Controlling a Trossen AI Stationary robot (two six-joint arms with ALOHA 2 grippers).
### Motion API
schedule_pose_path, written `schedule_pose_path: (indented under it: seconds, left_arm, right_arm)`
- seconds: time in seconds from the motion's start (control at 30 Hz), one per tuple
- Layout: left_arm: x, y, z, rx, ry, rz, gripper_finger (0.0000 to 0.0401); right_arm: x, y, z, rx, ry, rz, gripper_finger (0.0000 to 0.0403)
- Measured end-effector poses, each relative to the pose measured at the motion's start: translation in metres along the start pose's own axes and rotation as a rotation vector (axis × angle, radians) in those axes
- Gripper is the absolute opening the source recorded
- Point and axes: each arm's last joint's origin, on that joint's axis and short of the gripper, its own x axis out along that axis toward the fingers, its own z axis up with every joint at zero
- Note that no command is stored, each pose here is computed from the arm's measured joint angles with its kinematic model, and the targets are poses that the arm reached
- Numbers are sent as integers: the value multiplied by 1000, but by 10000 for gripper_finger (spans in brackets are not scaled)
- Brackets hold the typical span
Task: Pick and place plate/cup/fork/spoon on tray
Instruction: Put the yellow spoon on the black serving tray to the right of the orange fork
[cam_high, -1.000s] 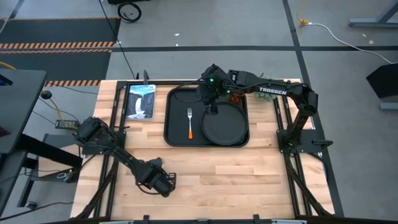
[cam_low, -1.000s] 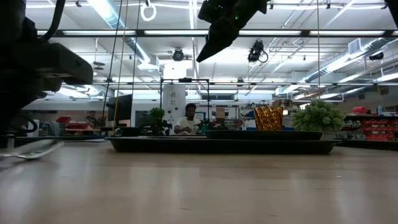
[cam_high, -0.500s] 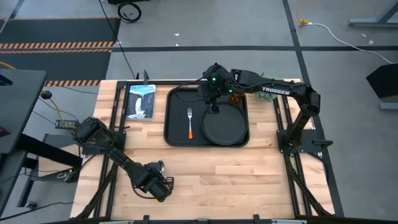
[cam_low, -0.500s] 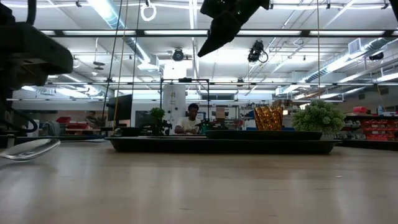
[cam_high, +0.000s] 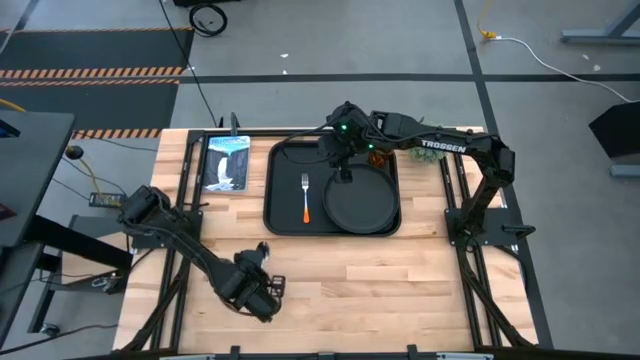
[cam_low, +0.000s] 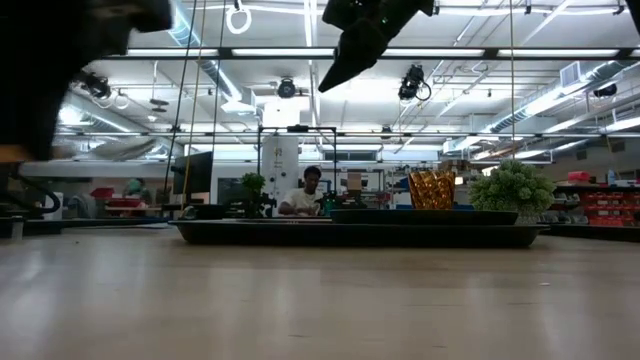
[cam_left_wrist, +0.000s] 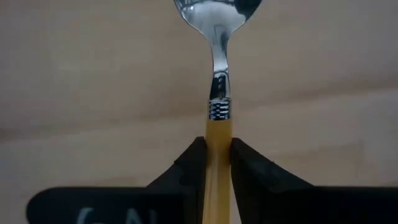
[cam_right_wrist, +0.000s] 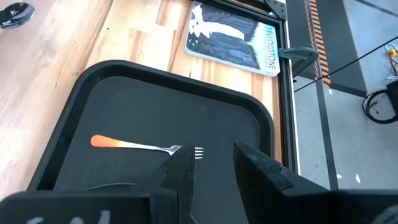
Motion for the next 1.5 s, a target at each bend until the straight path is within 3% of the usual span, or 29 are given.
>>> schedule_pose_path:
  seconds: [0.2,0.43,0.6,0.77,0.9,1.03,1.23,1.5]
  left_arm:
    - [1,-20,45,98,-141,20,61]
    - [15,-46,122,188,-270,35,61]
    - [24,-61,180,230,-313,-12,61]
    - [29,-63,220,249,-344,-25,61]
    - [42,-56,233,214,-347,-13,61]
    - [64,-45,232,195,-302,-29,61]
    - [90,-29,232,121,-229,-64,62]
    - [98,-20,239,70,-206,-43,61]
  right_arm:
    - [-19,0,5,-6,-38,-24,116]
    - [-65,0,12,-15,-126,-72,116]
    - [-90,-4,8,-5,-148,-105,116]
    - [-106,-11,1,26,-140,-132,116]
    - [-107,-15,-7,67,-107,-105,116]
    - [-102,-14,-10,77,-92,-30,116]
    - [-100,-10,-7,65,-107,-16,116]
    - [-99,-3,0,40,-141,2,116]
